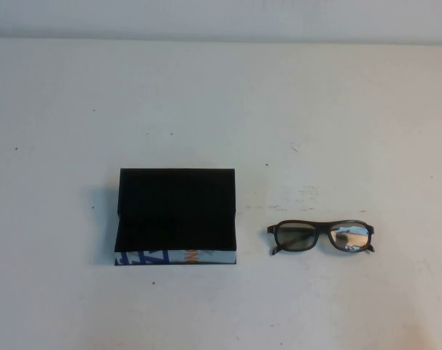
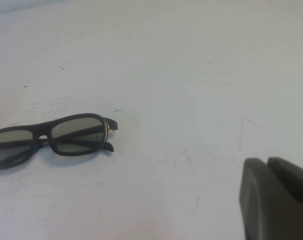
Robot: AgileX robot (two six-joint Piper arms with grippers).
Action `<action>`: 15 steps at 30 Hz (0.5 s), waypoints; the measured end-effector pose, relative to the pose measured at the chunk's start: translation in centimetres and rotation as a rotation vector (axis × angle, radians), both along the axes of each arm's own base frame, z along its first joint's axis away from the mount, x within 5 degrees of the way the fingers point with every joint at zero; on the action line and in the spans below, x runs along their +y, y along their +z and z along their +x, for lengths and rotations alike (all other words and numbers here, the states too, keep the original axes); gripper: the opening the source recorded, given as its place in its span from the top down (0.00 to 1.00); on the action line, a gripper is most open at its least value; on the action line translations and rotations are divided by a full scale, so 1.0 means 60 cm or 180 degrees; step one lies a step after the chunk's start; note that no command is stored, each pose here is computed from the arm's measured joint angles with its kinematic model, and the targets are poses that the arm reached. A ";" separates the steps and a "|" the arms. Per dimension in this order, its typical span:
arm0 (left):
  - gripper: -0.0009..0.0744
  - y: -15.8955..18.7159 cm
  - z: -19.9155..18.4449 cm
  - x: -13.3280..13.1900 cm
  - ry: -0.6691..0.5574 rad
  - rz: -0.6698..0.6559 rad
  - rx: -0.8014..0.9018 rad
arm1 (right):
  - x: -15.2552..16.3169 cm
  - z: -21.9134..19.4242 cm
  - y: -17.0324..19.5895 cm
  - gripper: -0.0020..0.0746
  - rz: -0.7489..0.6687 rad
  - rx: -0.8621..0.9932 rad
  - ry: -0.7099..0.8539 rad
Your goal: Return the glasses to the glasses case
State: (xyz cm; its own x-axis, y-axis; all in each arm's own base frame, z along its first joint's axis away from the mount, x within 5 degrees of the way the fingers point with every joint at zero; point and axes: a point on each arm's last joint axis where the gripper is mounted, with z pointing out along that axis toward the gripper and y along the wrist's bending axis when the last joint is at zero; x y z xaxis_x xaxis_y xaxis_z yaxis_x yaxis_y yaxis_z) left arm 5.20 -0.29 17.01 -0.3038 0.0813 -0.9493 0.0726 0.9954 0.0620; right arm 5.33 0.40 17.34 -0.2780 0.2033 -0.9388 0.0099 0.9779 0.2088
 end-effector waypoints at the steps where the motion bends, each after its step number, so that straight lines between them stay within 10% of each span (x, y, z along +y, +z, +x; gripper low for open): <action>1: 0.99 0.000 0.000 0.000 0.0000 0.0000 0.0000 | 0.000 0.000 0.000 0.99 0.0015 0.0000 0.0001; 15: 0.99 0.000 0.000 0.000 0.0000 0.0000 0.0000 | 0.009 0.004 0.025 0.99 0.1211 -0.0440 -0.0055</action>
